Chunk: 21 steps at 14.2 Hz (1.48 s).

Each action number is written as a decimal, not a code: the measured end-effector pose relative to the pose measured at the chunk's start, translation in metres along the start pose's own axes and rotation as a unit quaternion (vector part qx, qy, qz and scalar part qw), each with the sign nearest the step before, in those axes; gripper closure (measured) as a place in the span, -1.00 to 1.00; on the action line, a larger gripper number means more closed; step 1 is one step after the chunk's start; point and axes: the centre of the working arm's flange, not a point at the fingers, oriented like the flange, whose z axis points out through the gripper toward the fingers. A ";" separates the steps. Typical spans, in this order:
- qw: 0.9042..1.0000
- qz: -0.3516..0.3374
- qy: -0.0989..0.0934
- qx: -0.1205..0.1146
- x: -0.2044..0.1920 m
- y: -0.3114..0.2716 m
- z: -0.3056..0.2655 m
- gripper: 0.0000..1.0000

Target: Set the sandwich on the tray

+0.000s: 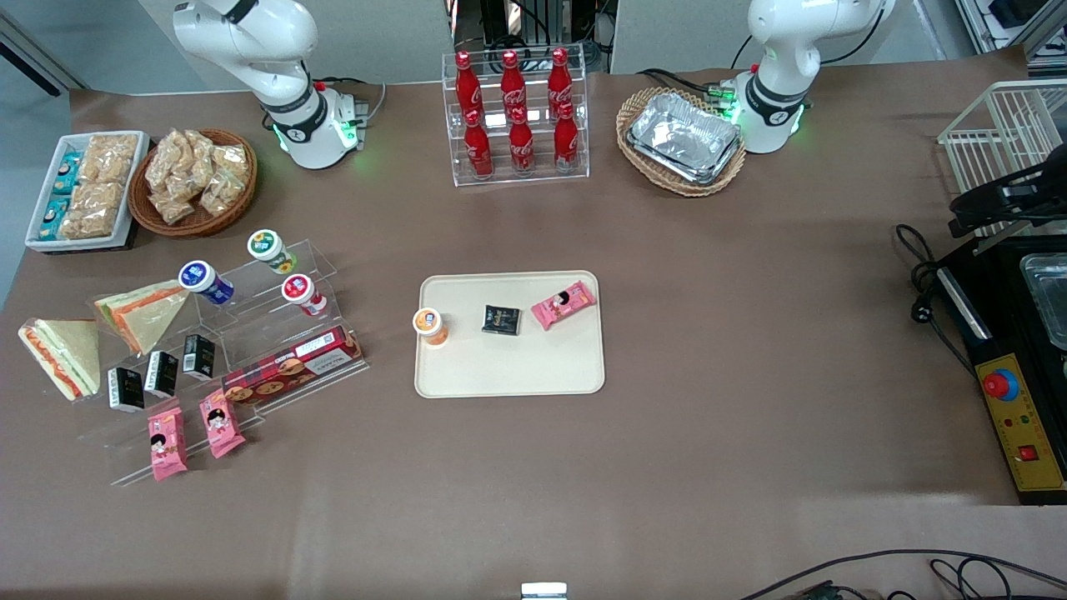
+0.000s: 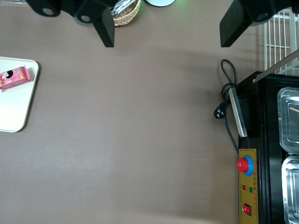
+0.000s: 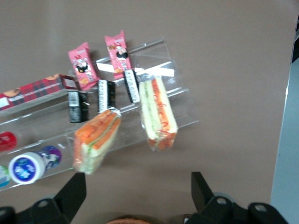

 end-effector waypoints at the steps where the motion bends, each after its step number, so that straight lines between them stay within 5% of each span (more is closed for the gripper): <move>1: 1.000 -0.002 -0.004 -0.001 0.004 0.007 0.008 -1.00; 10: 1.000 -0.009 -0.022 -0.006 0.042 0.032 0.103 -1.00; 21: 0.999 -0.022 -0.041 -0.002 0.027 0.023 0.187 -1.00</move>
